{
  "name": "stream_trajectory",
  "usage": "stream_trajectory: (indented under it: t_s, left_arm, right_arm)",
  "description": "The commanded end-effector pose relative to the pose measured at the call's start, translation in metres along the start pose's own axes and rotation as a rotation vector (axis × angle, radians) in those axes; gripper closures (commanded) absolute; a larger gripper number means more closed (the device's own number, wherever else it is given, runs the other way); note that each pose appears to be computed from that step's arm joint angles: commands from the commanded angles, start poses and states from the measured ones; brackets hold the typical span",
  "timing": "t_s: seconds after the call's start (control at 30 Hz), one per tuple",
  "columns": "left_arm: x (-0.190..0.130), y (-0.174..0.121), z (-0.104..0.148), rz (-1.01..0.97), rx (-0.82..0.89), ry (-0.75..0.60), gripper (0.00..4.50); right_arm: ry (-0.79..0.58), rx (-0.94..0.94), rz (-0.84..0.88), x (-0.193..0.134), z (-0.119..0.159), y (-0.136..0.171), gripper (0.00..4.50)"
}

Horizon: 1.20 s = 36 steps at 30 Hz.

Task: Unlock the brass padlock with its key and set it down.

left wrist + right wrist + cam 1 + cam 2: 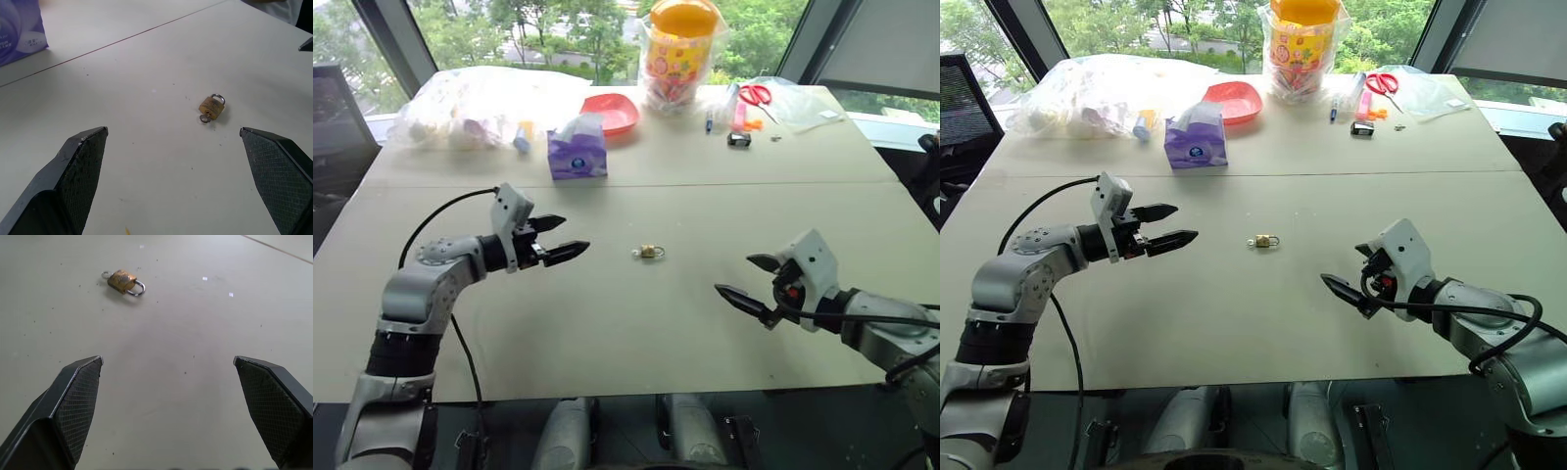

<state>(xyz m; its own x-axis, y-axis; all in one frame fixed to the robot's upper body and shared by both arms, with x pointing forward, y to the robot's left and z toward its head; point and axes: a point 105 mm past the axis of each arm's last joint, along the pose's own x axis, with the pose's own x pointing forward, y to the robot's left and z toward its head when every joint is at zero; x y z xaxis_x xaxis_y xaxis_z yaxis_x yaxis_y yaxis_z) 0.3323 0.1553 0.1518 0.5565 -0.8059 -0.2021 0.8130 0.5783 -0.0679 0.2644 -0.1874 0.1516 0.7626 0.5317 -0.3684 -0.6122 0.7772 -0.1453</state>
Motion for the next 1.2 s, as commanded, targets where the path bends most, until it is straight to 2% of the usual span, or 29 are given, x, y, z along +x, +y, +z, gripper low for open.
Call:
stream_trajectory:
  t_s: [0.03,0.57,0.73,0.93,1.07,1.2]
  left_arm:
    - [0.003,-0.005,0.010,-0.052,0.045,-0.007,0.00]
    - [0.006,-0.001,0.008,-0.053,0.106,0.029,0.00]
    - [-0.001,0.006,0.003,-0.074,0.190,0.127,0.00]
    - [-0.011,0.005,0.022,-0.177,0.247,0.195,0.00]
    - [-0.009,-0.003,0.032,-0.203,0.273,0.171,0.00]
    - [-0.005,-0.015,0.034,-0.209,0.273,0.133,0.00]
  right_arm:
    - [-0.050,-0.038,-0.016,0.000,0.014,-0.005,0.03]
    - [-0.044,-0.129,-0.003,0.007,0.021,-0.010,0.03]
    - [-0.034,-0.122,0.062,0.016,0.024,-0.009,0.03]
    - [-0.002,-0.250,0.225,0.055,0.048,-0.001,0.03]
    - [0.112,-0.350,0.370,0.078,0.043,0.007,0.03]
    - [0.179,-0.403,0.441,0.105,0.038,0.008,0.03]
